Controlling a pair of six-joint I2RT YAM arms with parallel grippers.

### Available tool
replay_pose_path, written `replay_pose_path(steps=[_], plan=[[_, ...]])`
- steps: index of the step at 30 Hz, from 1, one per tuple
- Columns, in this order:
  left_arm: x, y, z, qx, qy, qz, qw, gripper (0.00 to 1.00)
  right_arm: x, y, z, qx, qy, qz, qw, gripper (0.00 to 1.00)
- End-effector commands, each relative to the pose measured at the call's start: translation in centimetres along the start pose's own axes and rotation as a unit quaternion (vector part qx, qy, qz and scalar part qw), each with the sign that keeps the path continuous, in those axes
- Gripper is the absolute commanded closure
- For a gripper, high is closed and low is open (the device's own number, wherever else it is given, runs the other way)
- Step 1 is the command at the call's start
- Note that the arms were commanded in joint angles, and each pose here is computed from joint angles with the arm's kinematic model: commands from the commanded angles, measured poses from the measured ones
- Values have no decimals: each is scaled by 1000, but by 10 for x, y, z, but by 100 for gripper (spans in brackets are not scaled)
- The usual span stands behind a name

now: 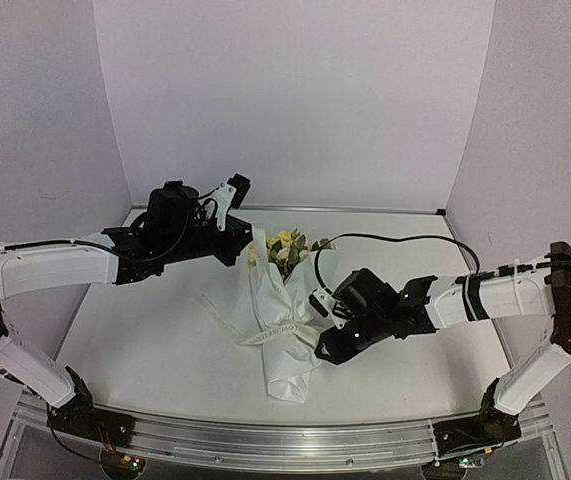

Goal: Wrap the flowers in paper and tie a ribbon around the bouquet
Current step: Cross the half-tied ribbon with the folded bouquet.

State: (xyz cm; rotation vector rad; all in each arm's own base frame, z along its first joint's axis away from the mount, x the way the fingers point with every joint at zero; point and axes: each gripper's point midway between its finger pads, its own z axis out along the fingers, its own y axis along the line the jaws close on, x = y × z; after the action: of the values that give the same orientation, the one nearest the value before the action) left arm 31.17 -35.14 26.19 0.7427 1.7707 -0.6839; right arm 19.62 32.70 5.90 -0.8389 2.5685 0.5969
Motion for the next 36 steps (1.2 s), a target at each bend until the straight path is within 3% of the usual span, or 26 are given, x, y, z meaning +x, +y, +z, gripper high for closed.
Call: replay_pose_path(steps=[1, 5, 7, 17, 25, 30, 36], plan=[[-16, -1, -14, -3, -23, -3, 1000, 100, -10, -2, 5, 13, -15, 13, 1000, 74], [-11, -5, -16, 9, -12, 3, 1000, 100, -15, -3, -2, 23, -15, 17, 999, 95], [-6, -7, -20, 14, 1, 9, 1000, 100, -16, -5, -10, 37, -7, 12, 999, 100], [8, -55, -59, 139, 12, 49, 989, 100, -42, -8, -46, 85, 6, -39, 996, 100], [36, -121, -86, 263, 42, 63, 962, 100, -66, -3, -37, 29, 22, 0, 999, 100], [45, -164, -83, 318, 50, 77, 944, 99, -80, -1, -33, -26, 33, 45, 998, 100], [49, -210, -50, 364, 44, 102, 925, 98, -89, -3, -28, -58, 42, 78, 994, 100]])
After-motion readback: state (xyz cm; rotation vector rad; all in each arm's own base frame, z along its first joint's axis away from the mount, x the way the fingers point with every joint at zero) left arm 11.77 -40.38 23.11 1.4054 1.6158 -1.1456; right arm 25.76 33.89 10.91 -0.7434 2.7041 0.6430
